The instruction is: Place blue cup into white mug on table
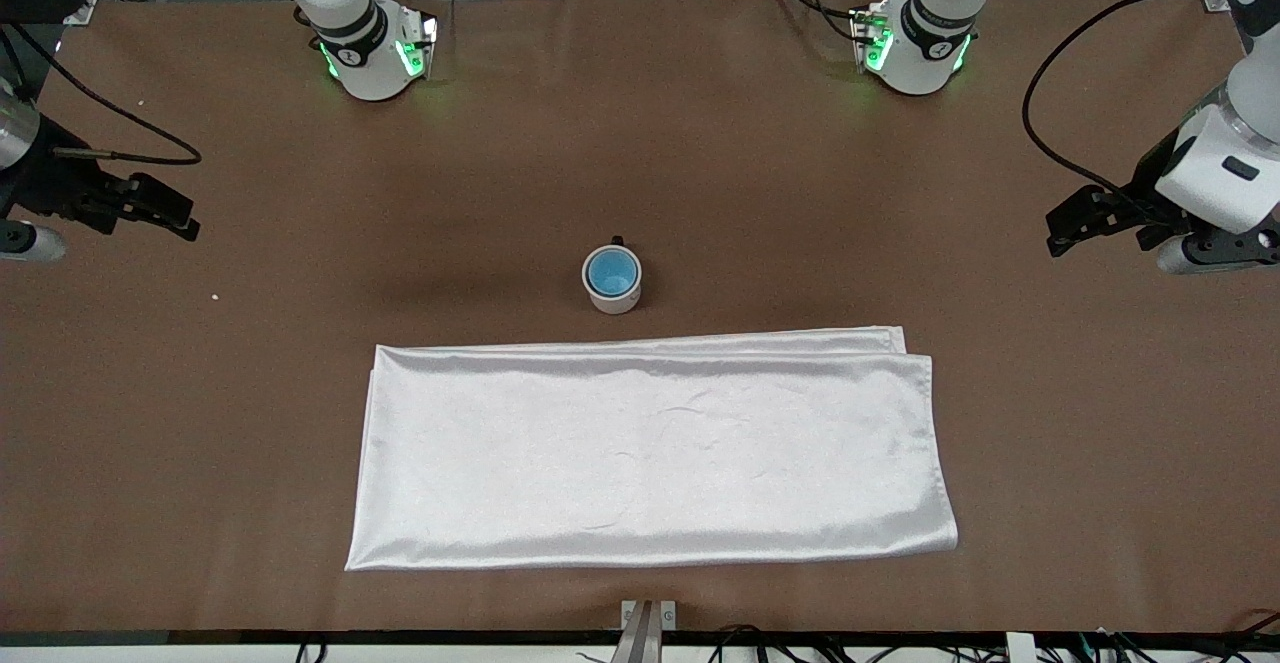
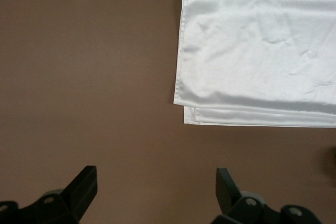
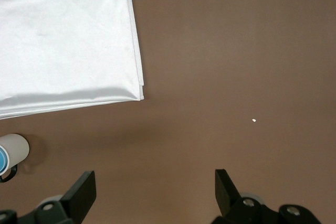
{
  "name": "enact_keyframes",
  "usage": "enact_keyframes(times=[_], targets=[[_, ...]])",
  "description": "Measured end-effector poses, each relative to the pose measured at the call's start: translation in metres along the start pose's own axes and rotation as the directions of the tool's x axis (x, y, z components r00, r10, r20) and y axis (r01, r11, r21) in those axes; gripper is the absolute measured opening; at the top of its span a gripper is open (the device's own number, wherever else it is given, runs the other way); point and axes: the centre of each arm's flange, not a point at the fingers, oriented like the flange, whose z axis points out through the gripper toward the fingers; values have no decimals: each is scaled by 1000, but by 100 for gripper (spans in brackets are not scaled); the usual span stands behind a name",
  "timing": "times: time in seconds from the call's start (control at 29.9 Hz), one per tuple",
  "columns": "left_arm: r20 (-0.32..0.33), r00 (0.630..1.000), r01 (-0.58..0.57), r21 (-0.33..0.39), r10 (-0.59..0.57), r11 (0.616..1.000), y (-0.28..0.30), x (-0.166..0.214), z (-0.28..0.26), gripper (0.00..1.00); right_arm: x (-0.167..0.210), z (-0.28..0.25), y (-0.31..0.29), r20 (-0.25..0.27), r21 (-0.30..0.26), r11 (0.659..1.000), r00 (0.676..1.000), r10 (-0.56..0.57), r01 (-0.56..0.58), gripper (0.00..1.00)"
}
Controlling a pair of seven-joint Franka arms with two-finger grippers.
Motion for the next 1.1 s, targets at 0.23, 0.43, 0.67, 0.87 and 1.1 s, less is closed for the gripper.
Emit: enact_keyframes(times=[0.23,0.43,0.67,0.87,1.1], targets=[[4,1000,1,4,-1,1000,-1,-7,1,100,0,0,0,0,0,1000,1000,0,0,100],[-9,1000,6,4,-6,1000,-4,-11,1,100,0,0,0,0,0,1000,1000,0,0,100],[-14,1000,21,7,-21,1000,-12,-14,-1,100,0,0,0,1,0,1000,1000,0,0,100],[-12,1000,21,7,-21,1000,-12,-14,0,100,0,1,0,2,0,1000,1000,0,0,100],[-10,1000,21,6,-21,1000,-12,-14,1,100,1,1,0,2,0,1000,1000,0,0,100]])
